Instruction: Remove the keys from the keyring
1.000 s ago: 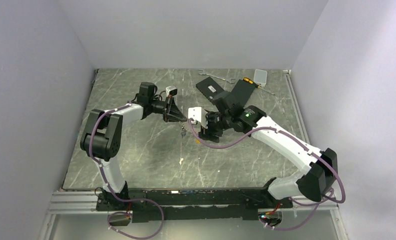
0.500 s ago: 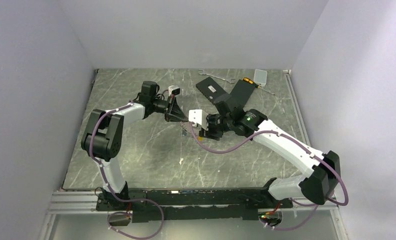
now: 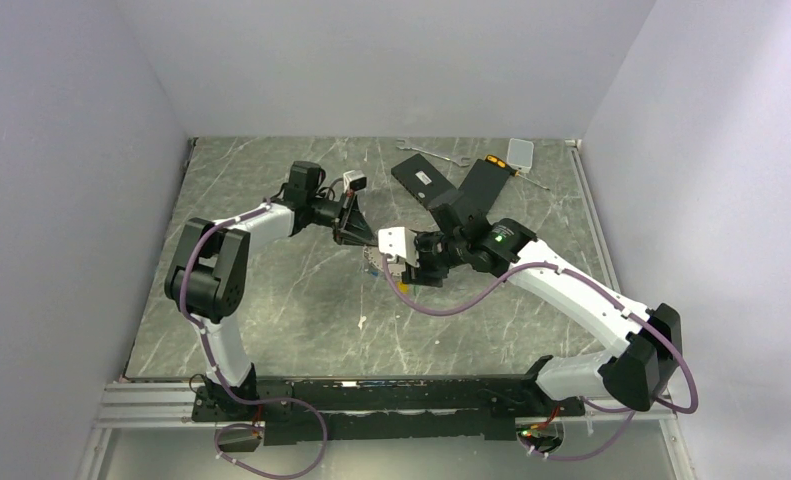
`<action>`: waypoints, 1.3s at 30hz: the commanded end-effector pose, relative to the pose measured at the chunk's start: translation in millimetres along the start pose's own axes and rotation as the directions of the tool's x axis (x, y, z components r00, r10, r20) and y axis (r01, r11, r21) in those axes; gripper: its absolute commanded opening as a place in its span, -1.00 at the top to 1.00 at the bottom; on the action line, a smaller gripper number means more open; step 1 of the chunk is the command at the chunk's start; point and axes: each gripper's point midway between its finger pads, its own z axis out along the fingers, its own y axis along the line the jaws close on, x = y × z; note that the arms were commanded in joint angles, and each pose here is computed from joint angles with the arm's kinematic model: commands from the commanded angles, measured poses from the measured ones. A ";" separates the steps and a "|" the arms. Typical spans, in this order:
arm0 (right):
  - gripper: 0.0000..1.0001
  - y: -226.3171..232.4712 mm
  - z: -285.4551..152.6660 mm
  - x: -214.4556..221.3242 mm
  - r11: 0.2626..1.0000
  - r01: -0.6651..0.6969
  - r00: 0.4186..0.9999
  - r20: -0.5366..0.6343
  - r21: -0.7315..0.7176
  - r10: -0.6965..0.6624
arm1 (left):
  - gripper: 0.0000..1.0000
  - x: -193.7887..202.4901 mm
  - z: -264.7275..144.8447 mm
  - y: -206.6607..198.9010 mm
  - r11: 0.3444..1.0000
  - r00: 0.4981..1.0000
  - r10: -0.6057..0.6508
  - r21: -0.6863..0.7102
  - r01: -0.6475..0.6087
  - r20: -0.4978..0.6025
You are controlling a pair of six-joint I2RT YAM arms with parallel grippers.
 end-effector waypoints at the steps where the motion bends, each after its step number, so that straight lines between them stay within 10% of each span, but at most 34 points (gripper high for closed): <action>1: -0.16 -6.4 -11.8 -13.0 0.997 0.077 0.997 0.022 0.029 -0.078 | 1.00 12.8 -0.7 -25.0 0.994 0.992 0.080 0.079 -0.073 -0.102; 23: 1.00 -17.9 -4.2 -27.3 0.992 -0.089 0.992 0.093 0.093 0.080 | 1.00 5.6 8.1 -18.2 0.997 0.993 0.069 0.053 -0.064 -0.091; 32: 1.00 -32.6 1.1 -21.7 0.955 -0.237 0.969 0.120 0.180 0.218 | 0.04 -25.0 -39.2 -10.9 0.973 0.973 0.217 -0.098 -0.209 0.079; 39: 1.00 -38.6 8.5 -14.5 0.923 -0.340 0.936 0.161 0.180 0.313 | -0.22 -39.7 -87.9 -13.7 0.952 0.932 0.295 -0.152 -0.267 0.210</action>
